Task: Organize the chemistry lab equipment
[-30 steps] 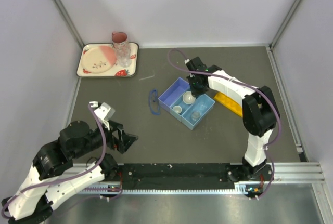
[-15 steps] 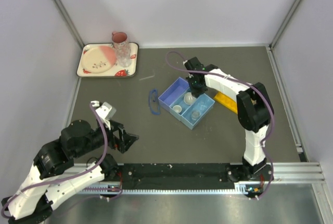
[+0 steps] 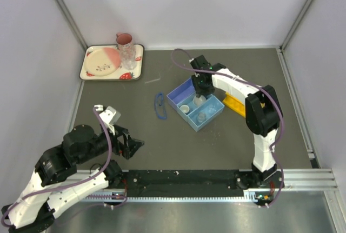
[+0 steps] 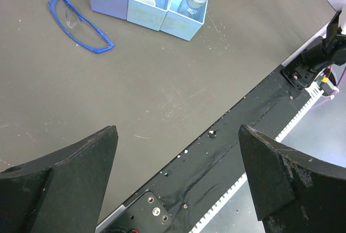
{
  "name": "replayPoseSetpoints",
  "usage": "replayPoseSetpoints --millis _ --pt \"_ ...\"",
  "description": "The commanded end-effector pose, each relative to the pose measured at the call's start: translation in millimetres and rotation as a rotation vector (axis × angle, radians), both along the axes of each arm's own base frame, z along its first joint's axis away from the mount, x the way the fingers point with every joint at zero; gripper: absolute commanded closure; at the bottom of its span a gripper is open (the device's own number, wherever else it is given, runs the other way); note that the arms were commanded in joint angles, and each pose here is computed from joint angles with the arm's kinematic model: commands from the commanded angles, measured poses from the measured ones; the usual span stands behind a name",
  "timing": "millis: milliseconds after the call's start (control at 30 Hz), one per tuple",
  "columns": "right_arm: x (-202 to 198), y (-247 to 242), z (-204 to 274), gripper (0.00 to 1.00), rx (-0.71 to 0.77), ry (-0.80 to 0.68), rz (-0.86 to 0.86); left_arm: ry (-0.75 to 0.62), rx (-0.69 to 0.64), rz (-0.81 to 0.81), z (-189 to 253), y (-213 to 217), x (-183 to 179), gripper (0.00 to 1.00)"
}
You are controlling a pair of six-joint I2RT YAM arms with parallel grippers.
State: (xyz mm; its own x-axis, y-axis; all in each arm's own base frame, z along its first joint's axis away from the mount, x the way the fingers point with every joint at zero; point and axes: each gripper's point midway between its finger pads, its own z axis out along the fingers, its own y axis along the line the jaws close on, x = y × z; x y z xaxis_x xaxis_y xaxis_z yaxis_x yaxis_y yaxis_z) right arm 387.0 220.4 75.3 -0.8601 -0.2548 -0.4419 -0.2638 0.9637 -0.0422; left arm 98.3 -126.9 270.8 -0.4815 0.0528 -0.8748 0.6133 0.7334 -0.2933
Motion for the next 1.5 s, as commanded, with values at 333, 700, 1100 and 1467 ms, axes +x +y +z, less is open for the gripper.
replayPoseSetpoints --millis 333,700,1100,1467 --pt "1.8 56.7 170.1 0.53 0.147 -0.299 0.094 -0.023 -0.044 0.006 11.0 -5.8 4.7 0.01" --pt "31.7 160.6 187.2 0.51 0.381 -0.321 0.166 -0.016 -0.023 0.064 4.9 -5.0 16.4 0.01" --pt "53.1 176.3 166.3 0.46 0.435 -0.369 0.098 -0.037 0.169 0.153 -5.4 -30.6 74.5 0.01" --pt "10.5 70.8 241.7 0.42 0.250 -0.599 0.045 -0.020 0.360 0.135 -20.4 -74.1 185.8 0.01"
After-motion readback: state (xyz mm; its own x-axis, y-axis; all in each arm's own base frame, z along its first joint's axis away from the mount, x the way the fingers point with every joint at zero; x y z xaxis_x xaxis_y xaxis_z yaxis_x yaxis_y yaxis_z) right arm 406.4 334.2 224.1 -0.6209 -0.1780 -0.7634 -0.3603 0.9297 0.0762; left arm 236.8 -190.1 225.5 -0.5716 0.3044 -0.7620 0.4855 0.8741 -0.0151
